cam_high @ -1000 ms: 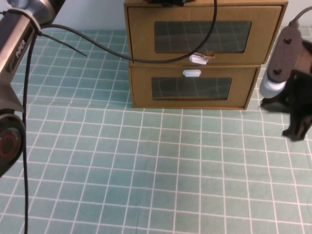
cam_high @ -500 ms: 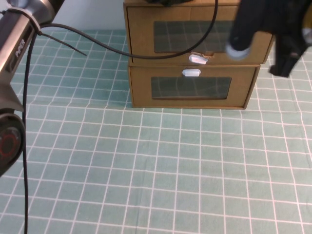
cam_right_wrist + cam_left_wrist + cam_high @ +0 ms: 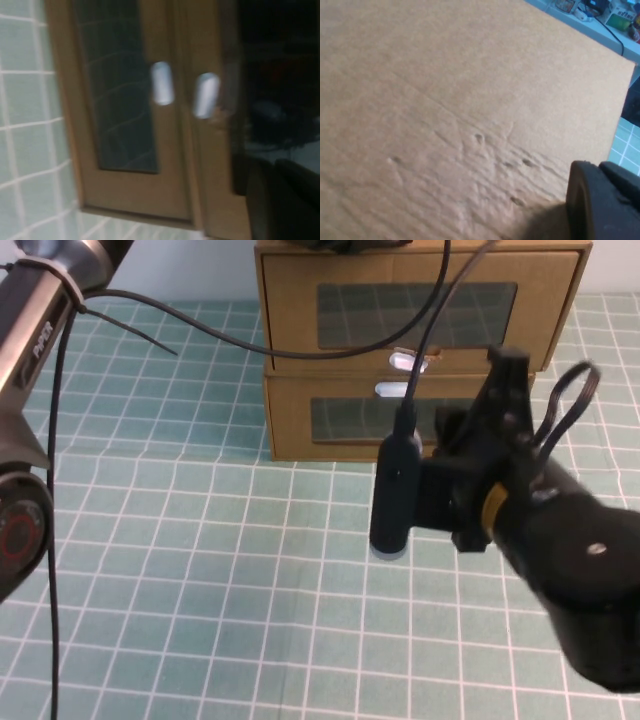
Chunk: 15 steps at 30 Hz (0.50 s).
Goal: Open the shoe box
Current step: 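Pull the top drawer of the cardboard box fully open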
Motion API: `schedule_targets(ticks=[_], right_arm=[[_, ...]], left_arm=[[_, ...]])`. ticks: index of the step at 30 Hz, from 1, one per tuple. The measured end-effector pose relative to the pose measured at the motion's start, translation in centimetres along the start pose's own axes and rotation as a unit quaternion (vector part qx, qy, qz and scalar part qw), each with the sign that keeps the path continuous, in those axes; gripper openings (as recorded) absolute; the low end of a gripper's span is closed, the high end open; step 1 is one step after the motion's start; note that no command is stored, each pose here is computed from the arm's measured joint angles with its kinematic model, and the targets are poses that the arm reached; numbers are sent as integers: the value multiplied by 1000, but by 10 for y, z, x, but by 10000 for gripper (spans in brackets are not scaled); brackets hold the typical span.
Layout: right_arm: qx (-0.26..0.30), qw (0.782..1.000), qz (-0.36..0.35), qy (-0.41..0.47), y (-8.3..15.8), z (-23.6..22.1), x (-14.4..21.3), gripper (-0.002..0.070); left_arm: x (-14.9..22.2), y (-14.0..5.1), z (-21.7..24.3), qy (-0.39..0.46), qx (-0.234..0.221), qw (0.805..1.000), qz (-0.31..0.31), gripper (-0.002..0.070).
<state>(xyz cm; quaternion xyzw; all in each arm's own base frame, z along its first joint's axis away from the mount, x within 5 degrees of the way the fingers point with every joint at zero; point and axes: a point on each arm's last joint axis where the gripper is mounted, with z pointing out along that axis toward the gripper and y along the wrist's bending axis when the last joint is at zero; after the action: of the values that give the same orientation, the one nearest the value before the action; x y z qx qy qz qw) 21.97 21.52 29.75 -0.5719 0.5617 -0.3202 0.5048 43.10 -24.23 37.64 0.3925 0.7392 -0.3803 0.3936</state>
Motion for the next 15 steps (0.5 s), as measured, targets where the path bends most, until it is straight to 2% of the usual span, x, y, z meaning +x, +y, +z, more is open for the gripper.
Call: schedule_targets(ticks=[4,9,11,15], right_arm=[[-18,999,32,19,19,17,-2,50],[-16,996,59,63,28,53,-5,256],[-7,995,63,81,29,67,-6,315],[7,992,67,106,29,90,-10,360]], left_arm=[[0,-1,0,1,7,1000,-3,-5],[1,-3,1,0,20,1000,-9,-5],[1,-3,1,3,24,1000,-10,-5],[2,-4,1,6,28,1000,-11,-6]])
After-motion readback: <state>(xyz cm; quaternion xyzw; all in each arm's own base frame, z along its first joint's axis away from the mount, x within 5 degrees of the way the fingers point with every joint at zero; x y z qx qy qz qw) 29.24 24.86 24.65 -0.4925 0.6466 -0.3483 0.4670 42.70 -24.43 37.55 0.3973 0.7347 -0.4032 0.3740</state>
